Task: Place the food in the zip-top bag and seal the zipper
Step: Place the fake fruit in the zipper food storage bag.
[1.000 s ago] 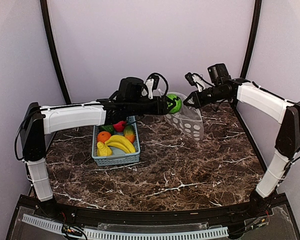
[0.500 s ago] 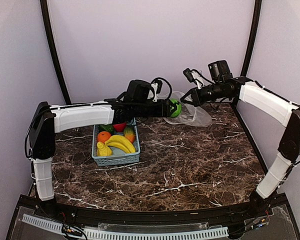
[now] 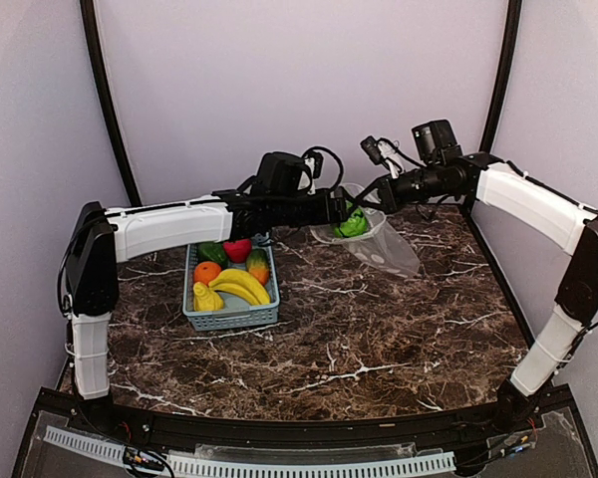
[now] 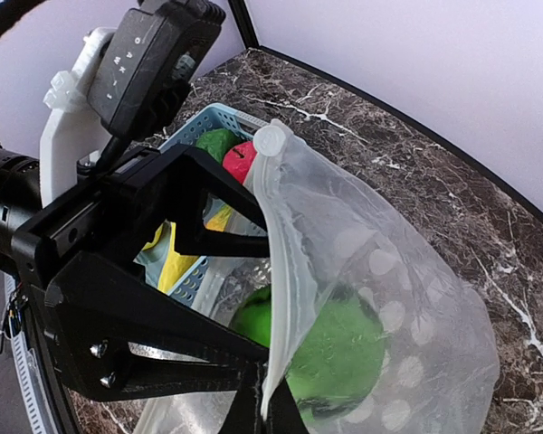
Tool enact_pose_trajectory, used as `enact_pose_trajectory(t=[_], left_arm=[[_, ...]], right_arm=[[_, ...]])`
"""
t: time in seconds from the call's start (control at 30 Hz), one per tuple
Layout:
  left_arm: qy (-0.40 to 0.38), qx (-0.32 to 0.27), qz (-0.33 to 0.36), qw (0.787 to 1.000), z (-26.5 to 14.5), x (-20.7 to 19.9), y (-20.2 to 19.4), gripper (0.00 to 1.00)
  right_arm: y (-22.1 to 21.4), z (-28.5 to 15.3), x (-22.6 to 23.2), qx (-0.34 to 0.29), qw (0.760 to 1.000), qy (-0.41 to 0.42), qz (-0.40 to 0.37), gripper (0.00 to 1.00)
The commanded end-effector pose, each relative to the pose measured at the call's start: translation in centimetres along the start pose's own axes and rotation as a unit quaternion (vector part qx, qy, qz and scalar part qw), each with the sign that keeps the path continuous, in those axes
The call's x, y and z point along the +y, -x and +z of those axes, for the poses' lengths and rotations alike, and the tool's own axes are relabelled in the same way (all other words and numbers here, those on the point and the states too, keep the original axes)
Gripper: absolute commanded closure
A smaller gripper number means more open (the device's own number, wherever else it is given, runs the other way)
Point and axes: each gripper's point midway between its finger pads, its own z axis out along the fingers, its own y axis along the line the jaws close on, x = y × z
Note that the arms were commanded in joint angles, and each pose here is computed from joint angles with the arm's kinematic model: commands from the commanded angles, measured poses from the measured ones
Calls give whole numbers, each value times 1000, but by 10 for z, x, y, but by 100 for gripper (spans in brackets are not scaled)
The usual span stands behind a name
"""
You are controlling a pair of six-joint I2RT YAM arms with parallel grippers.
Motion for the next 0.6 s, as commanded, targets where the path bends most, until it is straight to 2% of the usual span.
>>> enact_pose_trajectory(t=[0.0, 0.17, 0.33, 0.43, 0.53, 0.57], left_arm=[[-24, -14, -2, 1000, -16, -22, 19, 4], [-35, -20, 3, 999, -22, -28, 24, 1], [-87, -26, 28, 996, -37, -54, 35, 1], [-137, -26, 62, 988, -56, -74, 39, 1], [-133, -25, 99, 986, -73, -70, 30, 1], [-115, -48, 122, 985, -89, -68, 42, 1]], right_arm=[[14, -13, -18, -19, 999, -36, -4, 100], [6, -10, -23, -13, 999, -31, 6, 100], [0, -8, -33, -9, 999, -45, 3, 100], [-5, -9, -40, -6, 998, -54, -1, 100], [-7, -11, -47, -6, 998, -67, -9, 100], [-7, -13, -49, -7, 997, -72, -11, 100]])
